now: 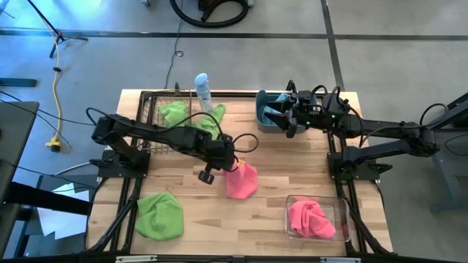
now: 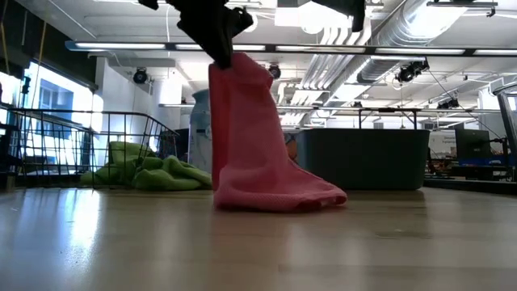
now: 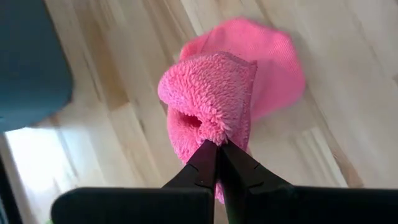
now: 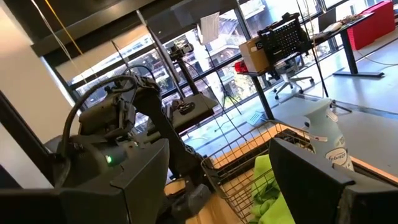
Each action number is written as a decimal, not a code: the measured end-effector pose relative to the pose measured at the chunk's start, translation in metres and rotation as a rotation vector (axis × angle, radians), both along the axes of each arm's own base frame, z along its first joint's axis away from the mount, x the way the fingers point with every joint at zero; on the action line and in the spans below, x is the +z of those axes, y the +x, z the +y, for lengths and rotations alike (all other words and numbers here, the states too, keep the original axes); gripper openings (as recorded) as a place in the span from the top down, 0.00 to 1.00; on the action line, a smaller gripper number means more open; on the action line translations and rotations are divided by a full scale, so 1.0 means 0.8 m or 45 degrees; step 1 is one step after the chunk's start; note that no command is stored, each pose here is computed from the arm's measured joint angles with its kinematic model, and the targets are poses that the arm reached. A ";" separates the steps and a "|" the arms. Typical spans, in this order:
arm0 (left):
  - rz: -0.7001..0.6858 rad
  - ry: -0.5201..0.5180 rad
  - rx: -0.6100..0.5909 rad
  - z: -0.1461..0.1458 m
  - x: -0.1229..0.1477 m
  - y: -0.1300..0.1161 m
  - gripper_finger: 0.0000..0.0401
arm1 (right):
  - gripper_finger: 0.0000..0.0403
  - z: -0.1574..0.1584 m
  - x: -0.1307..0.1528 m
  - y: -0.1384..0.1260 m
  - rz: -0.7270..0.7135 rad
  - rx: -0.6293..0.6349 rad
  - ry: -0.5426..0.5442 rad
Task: Sort microfiber towel by color & place in baskets
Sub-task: Put the pink towel into the transparent bin
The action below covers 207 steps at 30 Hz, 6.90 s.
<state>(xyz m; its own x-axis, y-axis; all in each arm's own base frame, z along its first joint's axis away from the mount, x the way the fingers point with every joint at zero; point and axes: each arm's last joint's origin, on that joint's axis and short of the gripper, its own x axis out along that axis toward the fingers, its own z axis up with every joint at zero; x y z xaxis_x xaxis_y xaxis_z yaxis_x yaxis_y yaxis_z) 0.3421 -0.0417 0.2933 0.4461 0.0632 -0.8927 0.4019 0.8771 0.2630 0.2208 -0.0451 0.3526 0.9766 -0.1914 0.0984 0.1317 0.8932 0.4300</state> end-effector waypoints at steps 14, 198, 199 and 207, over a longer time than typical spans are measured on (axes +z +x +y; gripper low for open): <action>-0.041 0.309 -0.166 0.010 0.046 -0.010 1.00 | 0.32 0.000 0.000 0.000 -0.004 -0.002 -0.004; -0.979 -0.222 0.655 0.086 0.125 -0.114 1.00 | 0.32 0.004 0.032 0.074 0.263 0.124 -0.501; -0.958 -0.216 0.656 0.085 0.122 -0.112 1.00 | 0.32 0.003 0.038 0.076 0.298 0.117 -0.533; -0.849 -0.160 0.612 0.086 0.100 -0.088 1.00 | 0.32 0.002 0.067 0.090 0.522 0.192 -0.636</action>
